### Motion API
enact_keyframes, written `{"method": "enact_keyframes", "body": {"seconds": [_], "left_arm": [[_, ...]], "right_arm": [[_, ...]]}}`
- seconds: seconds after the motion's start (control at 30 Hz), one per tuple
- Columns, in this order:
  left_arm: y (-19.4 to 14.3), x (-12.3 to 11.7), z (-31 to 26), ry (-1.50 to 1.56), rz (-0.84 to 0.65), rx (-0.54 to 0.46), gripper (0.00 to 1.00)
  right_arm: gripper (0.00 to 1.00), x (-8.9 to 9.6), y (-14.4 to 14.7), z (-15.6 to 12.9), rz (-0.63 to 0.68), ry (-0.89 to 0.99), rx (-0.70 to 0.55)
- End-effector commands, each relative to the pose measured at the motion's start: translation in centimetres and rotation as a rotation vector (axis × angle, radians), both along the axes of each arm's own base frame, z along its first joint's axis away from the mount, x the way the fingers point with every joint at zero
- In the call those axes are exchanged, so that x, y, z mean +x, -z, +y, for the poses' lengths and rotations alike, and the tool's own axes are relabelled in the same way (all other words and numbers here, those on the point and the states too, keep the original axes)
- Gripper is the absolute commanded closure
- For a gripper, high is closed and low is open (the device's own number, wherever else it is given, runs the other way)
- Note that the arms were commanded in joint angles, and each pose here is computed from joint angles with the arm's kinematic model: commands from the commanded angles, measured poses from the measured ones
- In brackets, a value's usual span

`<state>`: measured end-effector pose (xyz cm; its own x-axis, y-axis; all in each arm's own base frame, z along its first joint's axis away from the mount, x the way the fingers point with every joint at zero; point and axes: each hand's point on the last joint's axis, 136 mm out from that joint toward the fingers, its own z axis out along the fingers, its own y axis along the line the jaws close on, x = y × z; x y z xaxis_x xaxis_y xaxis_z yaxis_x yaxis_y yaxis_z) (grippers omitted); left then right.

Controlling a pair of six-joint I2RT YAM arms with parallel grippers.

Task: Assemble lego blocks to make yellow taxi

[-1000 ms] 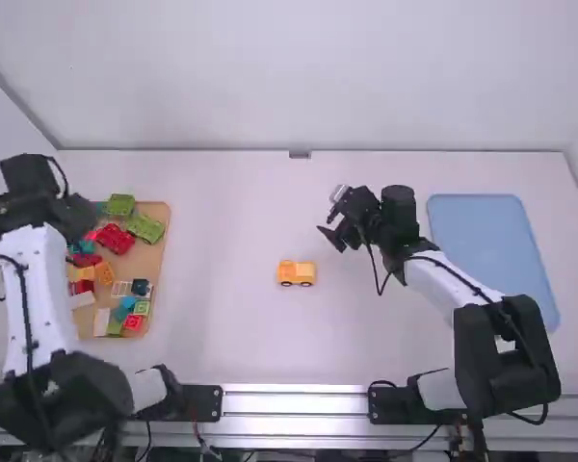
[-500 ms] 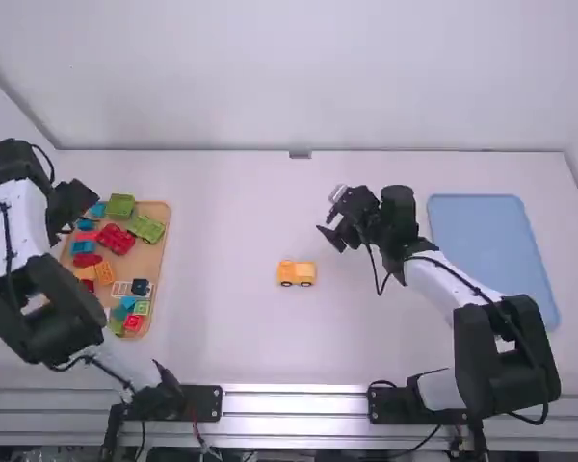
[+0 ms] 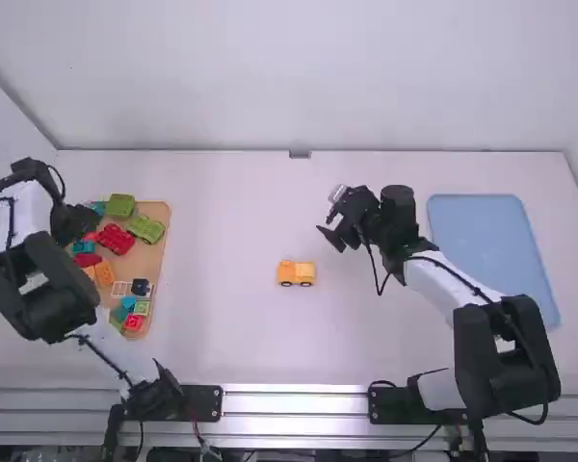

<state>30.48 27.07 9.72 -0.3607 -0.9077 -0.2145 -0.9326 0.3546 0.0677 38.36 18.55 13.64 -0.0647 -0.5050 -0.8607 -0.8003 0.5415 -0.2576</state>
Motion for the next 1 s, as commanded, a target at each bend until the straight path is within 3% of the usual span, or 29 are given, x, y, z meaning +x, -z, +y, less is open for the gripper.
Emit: {"method": "enact_keyframes", "body": {"seconds": [0.0,0.1,0.3,0.33,0.37,0.43,0.5,0.97], "left_arm": [[1.7,-1.8,1.0,-0.053,0.062,-0.024,0.01],[3.0,-2.7,1.5,-0.101,0.076,-0.058,0.01],[4.4,-3.1,1.8,-0.148,0.045,-0.076,0.16],[5.0,-3.2,1.8,-0.169,0.042,-0.072,0.32],[5.3,-3.2,1.7,-0.180,0.040,-0.072,0.38],[5.8,-3.3,1.5,-0.197,0.037,-0.076,0.39],[6.3,-3.3,1.5,-0.227,0.025,-0.071,0.46],[8.4,-2.6,1.4,-0.343,-0.056,-0.070,0.56]], "right_arm": [[0.02,-0.4,-0.6,-0.1,-0.011,-0.002,0.008],[0.02,-0.4,-0.5,-0.1,-0.007,-0.001,0.007],[0.02,-0.6,-0.5,0.3,-0.005,-0.011,0.007],[0.02,-0.5,-0.4,0.2,-0.004,-0.008,0.006],[0.02,-0.5,-0.4,0.1,-0.004,-0.006,0.006],[0.02,-0.5,-0.4,0.1,-0.004,-0.006,0.006],[0.02,-0.5,-0.4,0.1,-0.004,-0.007,0.006],[0.02,-0.4,-0.4,-0.1,-0.001,0.000,0.006]]}}
